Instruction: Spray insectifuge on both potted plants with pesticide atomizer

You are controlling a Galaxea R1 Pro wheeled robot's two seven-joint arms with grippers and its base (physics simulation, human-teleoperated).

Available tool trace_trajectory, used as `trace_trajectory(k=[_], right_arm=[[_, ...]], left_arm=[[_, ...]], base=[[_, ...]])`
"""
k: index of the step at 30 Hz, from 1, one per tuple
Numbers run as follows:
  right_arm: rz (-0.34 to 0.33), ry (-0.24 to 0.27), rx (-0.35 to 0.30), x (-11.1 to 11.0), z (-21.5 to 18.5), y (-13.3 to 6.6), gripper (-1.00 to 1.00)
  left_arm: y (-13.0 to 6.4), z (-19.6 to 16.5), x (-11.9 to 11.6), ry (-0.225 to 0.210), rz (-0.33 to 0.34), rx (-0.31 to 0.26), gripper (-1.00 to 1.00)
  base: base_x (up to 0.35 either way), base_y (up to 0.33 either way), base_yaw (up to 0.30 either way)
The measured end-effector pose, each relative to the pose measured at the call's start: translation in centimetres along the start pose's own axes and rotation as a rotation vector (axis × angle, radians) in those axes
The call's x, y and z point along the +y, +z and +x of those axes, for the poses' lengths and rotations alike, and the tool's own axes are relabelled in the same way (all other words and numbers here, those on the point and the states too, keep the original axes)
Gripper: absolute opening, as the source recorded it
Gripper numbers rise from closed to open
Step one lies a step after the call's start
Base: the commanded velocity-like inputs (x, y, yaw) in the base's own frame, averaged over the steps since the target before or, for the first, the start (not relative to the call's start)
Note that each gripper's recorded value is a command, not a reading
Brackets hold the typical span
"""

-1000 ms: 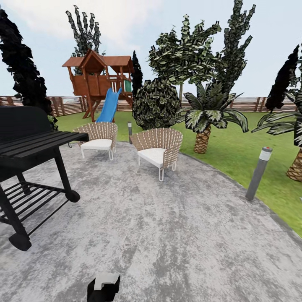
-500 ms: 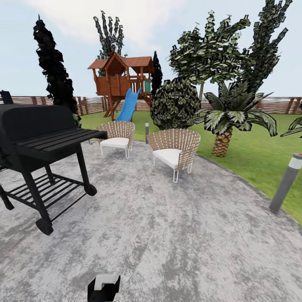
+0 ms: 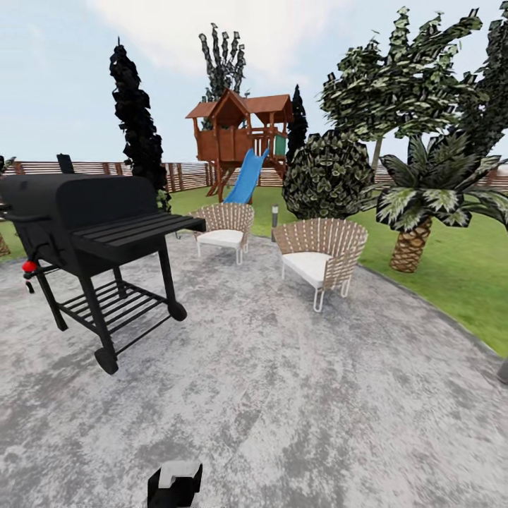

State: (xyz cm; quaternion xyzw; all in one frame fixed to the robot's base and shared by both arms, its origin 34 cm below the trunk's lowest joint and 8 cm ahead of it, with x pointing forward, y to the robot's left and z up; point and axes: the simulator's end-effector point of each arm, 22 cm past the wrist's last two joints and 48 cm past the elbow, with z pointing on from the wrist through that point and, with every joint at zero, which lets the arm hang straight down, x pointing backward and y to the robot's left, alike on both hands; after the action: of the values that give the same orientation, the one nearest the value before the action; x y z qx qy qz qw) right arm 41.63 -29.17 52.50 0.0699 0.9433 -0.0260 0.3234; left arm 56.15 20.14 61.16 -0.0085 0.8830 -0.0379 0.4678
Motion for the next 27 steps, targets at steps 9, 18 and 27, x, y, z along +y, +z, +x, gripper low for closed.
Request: trace_trajectory(k=[9,18,27], right_arm=[[0.000,0.000,0.000,0.00,0.00,0.00,1.00],[0.000,0.000,0.000,0.00,0.00,0.00,1.00],[0.000,0.000,0.000,0.00,-0.01,-0.02,1.00]], left_arm=[[0.00,0.00,0.00,0.000,0.000,0.000,1.00],[0.00,0.00,0.01,0.000,0.000,0.000,1.00],[-0.03,-0.02,0.11,0.001,-0.002,0.000,1.00]], base=[[0.000,-0.004,0.287],[0.000,0.000,0.287],[0.104,0.000,0.287]])
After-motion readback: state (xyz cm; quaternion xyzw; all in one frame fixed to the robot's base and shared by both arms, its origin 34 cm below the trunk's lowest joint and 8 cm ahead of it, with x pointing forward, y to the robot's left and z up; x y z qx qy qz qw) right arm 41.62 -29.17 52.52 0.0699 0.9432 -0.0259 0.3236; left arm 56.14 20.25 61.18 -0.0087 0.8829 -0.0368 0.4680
